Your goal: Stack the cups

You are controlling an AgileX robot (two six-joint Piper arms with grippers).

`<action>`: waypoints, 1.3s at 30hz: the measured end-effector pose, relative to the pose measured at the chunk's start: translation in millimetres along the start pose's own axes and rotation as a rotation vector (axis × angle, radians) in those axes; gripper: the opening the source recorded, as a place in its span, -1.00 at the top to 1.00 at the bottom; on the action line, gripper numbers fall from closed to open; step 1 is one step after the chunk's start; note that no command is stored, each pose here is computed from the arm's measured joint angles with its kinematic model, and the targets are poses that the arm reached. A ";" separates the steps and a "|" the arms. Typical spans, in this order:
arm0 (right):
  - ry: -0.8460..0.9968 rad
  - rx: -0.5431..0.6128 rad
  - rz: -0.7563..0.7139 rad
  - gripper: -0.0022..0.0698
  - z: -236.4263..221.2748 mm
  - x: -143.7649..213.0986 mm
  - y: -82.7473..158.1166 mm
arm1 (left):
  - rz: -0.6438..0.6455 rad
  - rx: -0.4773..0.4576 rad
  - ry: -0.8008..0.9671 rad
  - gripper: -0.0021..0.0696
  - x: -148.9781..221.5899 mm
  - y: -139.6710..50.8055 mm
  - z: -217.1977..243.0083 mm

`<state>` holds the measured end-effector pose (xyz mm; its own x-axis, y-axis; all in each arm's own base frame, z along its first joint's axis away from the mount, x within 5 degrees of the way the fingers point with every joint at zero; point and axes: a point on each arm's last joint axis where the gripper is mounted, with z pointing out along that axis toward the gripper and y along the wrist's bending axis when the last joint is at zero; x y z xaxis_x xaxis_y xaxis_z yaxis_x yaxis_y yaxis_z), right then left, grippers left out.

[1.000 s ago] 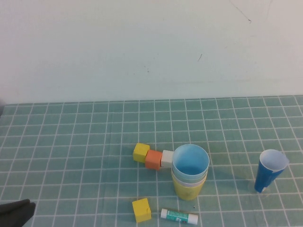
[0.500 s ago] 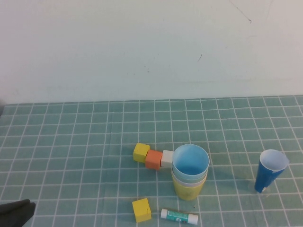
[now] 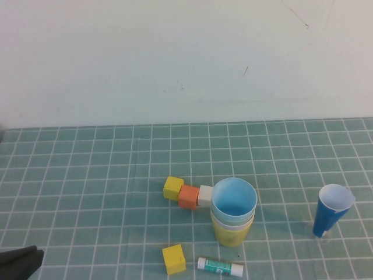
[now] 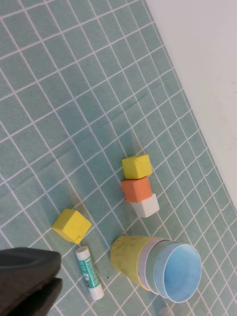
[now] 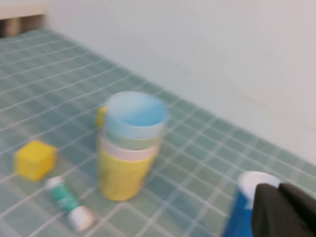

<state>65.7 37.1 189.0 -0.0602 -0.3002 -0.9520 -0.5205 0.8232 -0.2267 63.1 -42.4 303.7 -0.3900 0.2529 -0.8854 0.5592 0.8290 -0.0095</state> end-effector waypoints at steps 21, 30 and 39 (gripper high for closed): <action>0.204 0.505 0.214 0.95 -26.3 30.7 -20.9 | 0.001 -0.001 0.002 0.95 0.2 0.1 0.0; 0.199 0.488 0.217 0.95 -26.2 30.2 -20.3 | 0.001 -0.001 0.002 0.95 0.2 0.1 0.0; 0.211 0.497 0.185 0.95 -26.8 30.5 -21.3 | 0.003 -0.001 0.002 0.95 0.2 0.1 0.0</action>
<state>52.0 -2.5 170.3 -0.3071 -0.1774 -0.9350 -0.0250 0.9836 -0.1784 63.1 -42.3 303.6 -0.3898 0.2559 -0.8846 0.5595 0.8288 -0.0068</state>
